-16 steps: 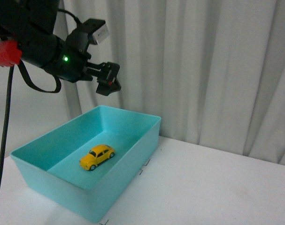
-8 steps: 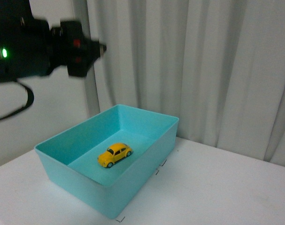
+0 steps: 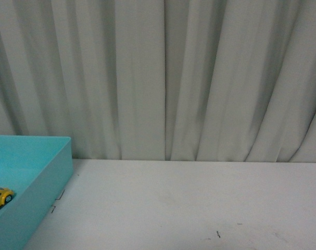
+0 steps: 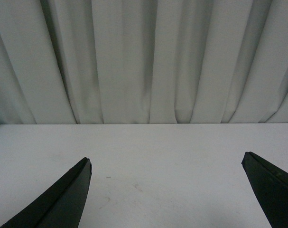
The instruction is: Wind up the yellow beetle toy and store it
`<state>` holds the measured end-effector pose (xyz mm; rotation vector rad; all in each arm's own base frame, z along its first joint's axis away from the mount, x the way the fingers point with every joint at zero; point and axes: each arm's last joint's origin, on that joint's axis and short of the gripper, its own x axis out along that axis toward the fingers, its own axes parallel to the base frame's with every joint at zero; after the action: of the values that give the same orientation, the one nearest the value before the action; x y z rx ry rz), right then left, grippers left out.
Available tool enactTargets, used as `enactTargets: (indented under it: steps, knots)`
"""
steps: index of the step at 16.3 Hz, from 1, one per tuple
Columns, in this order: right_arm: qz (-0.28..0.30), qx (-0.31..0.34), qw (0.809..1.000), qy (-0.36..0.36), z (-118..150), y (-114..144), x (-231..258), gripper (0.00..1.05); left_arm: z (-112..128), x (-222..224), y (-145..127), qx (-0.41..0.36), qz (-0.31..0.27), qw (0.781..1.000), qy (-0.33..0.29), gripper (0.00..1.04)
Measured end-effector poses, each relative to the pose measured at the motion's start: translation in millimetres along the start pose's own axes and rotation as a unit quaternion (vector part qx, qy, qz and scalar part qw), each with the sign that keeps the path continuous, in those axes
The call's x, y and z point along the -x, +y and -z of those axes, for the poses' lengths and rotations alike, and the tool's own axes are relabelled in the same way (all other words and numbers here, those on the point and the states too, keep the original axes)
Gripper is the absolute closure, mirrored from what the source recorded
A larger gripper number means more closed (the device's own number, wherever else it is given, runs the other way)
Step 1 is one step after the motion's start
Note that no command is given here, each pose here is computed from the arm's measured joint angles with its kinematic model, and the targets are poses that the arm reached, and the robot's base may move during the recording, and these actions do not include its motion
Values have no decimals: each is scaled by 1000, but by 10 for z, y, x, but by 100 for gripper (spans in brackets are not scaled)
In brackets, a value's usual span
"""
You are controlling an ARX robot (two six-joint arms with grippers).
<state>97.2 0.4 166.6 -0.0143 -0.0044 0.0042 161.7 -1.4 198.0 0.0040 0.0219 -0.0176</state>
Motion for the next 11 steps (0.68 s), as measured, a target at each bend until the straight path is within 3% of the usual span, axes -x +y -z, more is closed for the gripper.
enactTargets:
  steps: [11]
  knots:
    - [0,0,1000,0,0,0,0,7,205,310,10,0,-10,1000,-8,103]
